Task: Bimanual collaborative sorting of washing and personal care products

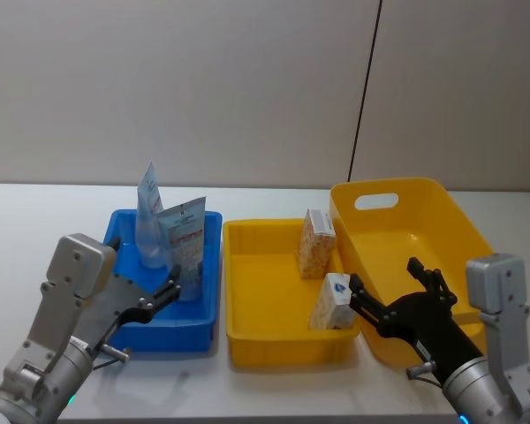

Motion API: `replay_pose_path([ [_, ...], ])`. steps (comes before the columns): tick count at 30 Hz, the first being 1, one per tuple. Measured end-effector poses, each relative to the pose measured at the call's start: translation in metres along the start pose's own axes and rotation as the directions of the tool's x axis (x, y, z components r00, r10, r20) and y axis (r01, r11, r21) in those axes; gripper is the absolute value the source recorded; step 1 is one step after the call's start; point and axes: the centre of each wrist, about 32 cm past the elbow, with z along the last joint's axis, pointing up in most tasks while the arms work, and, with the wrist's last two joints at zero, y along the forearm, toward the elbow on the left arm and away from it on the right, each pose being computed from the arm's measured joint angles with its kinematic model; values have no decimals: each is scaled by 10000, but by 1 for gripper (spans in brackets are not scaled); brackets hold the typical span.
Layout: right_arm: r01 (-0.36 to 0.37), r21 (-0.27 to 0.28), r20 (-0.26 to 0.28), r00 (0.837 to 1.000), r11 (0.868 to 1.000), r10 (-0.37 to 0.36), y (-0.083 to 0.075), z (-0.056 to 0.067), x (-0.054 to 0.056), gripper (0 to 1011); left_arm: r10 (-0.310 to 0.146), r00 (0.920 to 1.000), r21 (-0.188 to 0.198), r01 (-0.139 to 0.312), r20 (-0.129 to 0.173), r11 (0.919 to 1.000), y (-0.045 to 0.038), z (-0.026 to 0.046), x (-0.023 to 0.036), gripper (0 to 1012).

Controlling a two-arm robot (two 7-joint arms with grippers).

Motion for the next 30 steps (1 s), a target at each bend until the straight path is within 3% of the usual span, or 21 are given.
replay_pose_path([
  [30, 0, 1, 0, 10000, 10000, 0, 0, 0, 0, 1002, 0, 10000, 0, 0, -1, 10000, 0, 0, 0, 1001],
])
